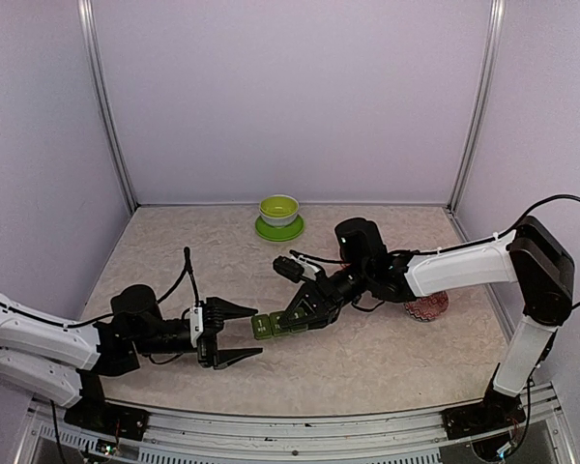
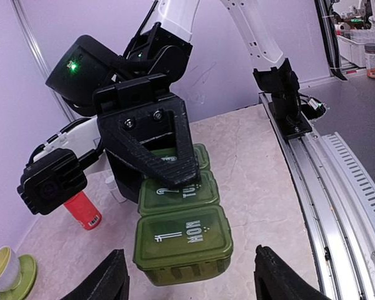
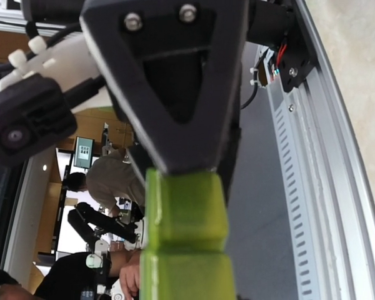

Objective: Sort the pills into containers
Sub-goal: Open the lid of the pill container.

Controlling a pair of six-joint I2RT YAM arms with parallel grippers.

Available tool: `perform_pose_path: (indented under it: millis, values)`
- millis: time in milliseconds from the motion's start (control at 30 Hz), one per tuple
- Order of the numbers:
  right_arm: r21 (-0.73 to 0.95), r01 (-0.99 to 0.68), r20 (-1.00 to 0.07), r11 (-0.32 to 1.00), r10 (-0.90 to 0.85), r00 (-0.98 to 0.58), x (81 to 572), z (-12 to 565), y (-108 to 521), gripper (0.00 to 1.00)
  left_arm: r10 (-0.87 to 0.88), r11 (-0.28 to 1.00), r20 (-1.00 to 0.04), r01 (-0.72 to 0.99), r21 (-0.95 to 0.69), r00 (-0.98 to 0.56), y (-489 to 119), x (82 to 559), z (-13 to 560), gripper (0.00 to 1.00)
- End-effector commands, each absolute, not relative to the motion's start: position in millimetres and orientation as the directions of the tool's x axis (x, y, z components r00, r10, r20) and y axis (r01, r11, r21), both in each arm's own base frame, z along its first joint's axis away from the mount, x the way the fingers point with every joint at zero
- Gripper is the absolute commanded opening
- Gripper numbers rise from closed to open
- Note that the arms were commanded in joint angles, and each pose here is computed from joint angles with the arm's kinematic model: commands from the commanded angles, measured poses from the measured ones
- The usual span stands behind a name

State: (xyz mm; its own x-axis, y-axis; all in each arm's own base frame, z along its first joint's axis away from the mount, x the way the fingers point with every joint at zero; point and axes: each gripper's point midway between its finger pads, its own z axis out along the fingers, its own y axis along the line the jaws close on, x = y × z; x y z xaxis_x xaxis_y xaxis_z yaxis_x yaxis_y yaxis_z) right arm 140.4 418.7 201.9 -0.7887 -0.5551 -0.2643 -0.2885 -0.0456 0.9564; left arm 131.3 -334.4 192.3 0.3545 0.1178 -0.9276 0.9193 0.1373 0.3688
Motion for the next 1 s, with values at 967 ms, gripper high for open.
perform_pose_path:
  millis: [967]
  values:
    - [0.956, -0.284, -0.271, -0.071, -0.584, -0.765, 138, 195, 415, 0.2, 0.042, 0.08, -0.918, 0.914, 0.397, 0.395, -342, 110, 202, 0.45]
